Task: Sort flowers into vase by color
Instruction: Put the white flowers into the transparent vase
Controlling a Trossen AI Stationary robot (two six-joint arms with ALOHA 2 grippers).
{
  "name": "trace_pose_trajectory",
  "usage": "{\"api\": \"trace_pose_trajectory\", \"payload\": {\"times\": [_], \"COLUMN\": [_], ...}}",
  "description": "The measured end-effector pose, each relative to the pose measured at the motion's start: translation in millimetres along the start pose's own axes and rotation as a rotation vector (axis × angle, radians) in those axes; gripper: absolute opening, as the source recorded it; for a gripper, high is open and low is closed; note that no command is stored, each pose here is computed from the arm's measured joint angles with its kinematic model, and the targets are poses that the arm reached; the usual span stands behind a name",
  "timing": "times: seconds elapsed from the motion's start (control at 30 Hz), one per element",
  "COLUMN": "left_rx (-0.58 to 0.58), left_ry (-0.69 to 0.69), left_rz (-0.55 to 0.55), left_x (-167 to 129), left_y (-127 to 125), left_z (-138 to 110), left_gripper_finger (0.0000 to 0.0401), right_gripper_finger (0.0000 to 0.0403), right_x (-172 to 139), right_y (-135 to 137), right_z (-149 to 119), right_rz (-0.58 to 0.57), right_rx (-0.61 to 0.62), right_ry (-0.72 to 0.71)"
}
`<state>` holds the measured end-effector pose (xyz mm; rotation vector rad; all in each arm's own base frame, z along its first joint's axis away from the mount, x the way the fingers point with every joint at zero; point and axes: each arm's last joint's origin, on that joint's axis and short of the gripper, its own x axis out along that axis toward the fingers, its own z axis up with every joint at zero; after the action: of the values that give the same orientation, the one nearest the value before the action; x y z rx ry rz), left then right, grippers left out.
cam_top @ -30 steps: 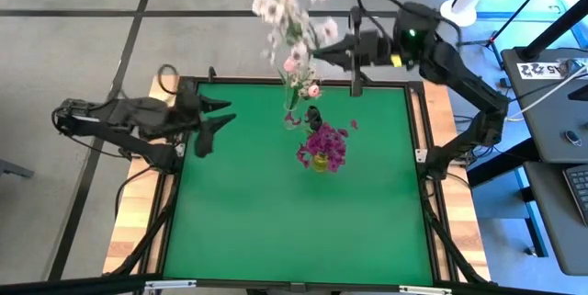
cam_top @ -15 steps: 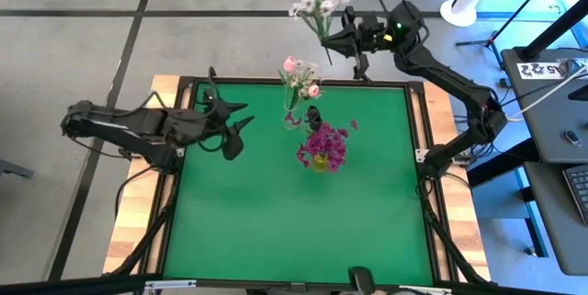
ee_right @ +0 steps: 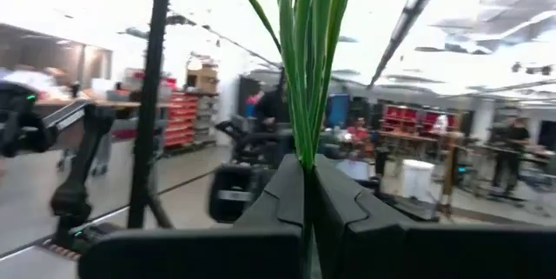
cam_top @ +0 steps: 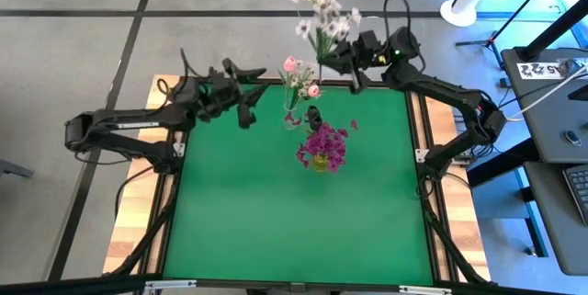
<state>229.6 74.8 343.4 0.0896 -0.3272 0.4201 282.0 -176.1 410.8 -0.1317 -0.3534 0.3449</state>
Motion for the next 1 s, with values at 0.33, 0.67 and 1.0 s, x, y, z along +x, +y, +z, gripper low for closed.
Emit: {"api": "trace_pose_trajectory", "payload": {"times": [0.33, 0.67, 1.0], "left_rx": [-0.044, -0.009, -0.026], "left_ry": [-0.063, -0.048, -0.031], "left_rz": [-0.172, -0.185, -0.164], "left_x": [74.7, 108.5, 109.2], "left_y": [-6.6, -13.4, -14.5], "left_z": [1.4, 15.5, 16.1], "left_gripper_finger": [0.0172, 0.0172, 0.0141], "right_gripper_finger": [0.0002, 0.0002, 0.0002], "right_x": [21.0, 20.9, 20.3], "right_y": [14.8, 14.1, 13.7], "right_z": [-10.1, -17.7, -23.7], "right_rz": [-0.007, -0.013, -0.019], "right_rx": [0.001, 0.067, 0.103], "right_ry": [0.019, 0.076, 0.121]}}
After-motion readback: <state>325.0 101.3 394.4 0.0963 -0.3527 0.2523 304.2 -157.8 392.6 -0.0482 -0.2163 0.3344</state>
